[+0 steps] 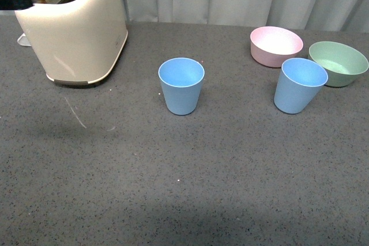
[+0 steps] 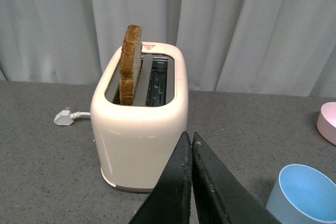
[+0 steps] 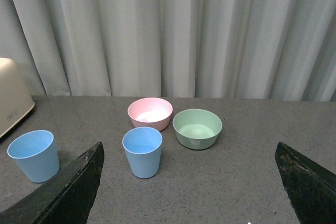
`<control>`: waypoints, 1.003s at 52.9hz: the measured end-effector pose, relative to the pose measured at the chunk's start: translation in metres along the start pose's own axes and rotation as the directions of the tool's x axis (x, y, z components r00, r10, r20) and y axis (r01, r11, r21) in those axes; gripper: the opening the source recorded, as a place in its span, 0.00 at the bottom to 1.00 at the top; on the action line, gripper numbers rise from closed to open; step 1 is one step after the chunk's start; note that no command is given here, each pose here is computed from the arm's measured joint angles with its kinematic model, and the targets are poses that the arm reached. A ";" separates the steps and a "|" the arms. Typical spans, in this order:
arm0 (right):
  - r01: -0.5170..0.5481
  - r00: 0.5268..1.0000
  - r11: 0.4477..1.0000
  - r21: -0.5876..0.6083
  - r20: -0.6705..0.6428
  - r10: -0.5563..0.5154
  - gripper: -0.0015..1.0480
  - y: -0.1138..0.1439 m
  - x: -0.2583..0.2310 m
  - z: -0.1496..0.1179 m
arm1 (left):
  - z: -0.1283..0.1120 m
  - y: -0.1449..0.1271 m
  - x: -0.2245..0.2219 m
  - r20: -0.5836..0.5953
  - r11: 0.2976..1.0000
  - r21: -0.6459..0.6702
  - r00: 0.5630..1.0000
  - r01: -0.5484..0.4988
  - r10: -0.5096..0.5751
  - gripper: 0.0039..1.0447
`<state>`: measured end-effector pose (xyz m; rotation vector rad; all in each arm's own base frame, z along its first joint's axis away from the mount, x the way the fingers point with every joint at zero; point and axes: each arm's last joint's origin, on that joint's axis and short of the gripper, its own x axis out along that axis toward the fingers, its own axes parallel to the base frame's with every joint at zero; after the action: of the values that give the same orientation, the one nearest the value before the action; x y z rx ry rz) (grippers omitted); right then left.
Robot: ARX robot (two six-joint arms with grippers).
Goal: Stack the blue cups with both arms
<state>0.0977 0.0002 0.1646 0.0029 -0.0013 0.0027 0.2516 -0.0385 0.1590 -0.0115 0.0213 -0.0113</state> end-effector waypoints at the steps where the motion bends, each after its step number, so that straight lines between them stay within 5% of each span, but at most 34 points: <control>1: 0.000 1.000 1.000 0.000 0.000 0.000 0.91 0.000 0.000 0.000 | 0.001 0.002 -0.004 0.005 1.000 0.000 1.000 -0.002 0.002 0.03; 26: 0.000 1.000 1.000 0.000 0.000 0.000 0.91 0.000 0.000 0.000 | 0.001 0.037 -0.081 0.006 1.000 0.004 1.000 -0.011 0.011 0.03; 53: 0.000 1.000 1.000 0.000 0.000 0.000 0.91 0.000 0.000 0.000 | 0.007 0.037 -0.113 0.026 1.000 0.004 1.000 -0.011 0.011 0.03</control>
<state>0.0977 0.0002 0.1646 0.0025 -0.0013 0.0027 0.1392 -0.0003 0.1680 -0.0074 -0.0048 -0.0004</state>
